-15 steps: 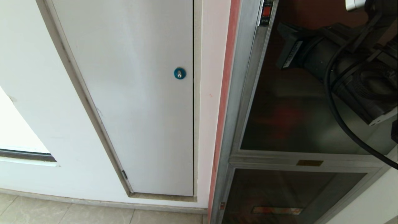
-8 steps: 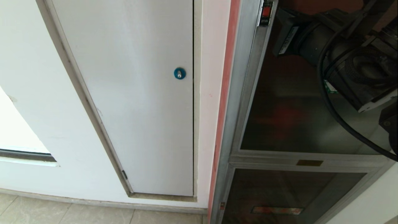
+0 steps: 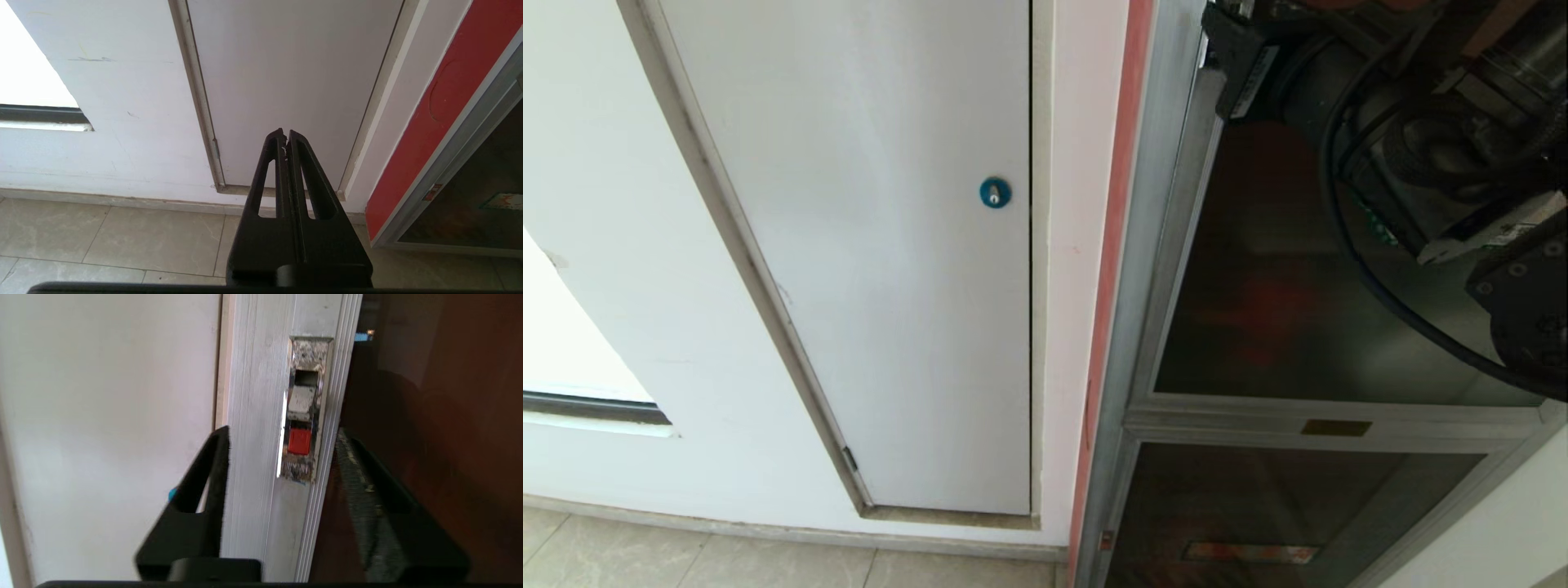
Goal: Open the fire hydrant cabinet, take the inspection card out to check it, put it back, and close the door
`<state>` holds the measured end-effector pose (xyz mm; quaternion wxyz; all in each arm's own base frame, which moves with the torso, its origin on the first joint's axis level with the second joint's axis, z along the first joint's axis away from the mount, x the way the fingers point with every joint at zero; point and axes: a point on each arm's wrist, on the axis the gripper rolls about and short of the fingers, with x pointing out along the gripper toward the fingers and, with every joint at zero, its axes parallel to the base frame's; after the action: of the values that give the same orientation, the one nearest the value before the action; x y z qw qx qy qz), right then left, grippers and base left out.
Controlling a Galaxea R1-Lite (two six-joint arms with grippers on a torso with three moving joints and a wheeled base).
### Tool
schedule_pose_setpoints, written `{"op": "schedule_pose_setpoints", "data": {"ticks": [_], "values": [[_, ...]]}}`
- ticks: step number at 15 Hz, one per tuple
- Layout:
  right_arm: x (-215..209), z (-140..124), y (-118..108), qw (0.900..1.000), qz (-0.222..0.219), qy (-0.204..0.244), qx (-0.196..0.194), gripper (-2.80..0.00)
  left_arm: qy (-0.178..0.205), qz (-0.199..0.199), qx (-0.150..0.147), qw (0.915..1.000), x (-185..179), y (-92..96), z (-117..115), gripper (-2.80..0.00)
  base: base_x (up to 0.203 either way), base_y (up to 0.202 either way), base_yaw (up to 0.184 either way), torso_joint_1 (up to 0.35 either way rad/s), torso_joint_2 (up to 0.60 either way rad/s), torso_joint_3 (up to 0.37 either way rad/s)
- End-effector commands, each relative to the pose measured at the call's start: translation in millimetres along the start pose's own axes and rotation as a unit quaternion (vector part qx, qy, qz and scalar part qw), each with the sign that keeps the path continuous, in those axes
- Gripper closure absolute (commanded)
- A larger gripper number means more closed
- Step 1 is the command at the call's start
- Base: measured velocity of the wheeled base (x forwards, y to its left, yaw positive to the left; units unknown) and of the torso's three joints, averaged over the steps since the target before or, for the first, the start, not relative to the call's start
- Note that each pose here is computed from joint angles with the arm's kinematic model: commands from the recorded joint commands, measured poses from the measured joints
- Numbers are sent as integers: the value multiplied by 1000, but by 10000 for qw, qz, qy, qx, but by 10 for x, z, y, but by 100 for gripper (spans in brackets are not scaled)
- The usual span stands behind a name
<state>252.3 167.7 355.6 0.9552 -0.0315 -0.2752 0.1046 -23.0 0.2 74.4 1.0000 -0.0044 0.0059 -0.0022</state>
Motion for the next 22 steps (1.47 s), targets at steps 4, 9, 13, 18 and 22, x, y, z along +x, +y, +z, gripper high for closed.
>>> {"op": "schedule_pose_setpoints", "data": {"ticks": [4,9,13,18,22], "values": [[108,-33,33,9993,-365,-97,-42,-280,6,-1,-2,10000,1,0,0,0,0,0,0,0,0,0],[93,-27,83,9969,-785,-46,78,-280,5,-1,-2,10000,1,0,0,0,0,0,0,0,0,0],[112,-74,157,9942,-1069,-135,5,-280,10,-1,-2,10000,1,0,-1,0,0,0,0,0,0,0],[171,-97,183,9921,-1239,-164,-80,-280,9,-1,-2,10000,1,0,-1,0,0,0,0,0,0,0],[208,-91,195,9917,-1260,-196,-138,-280,3,-1,-2,10000,1,0,1,0,0,0,0,0,0,0]]}}
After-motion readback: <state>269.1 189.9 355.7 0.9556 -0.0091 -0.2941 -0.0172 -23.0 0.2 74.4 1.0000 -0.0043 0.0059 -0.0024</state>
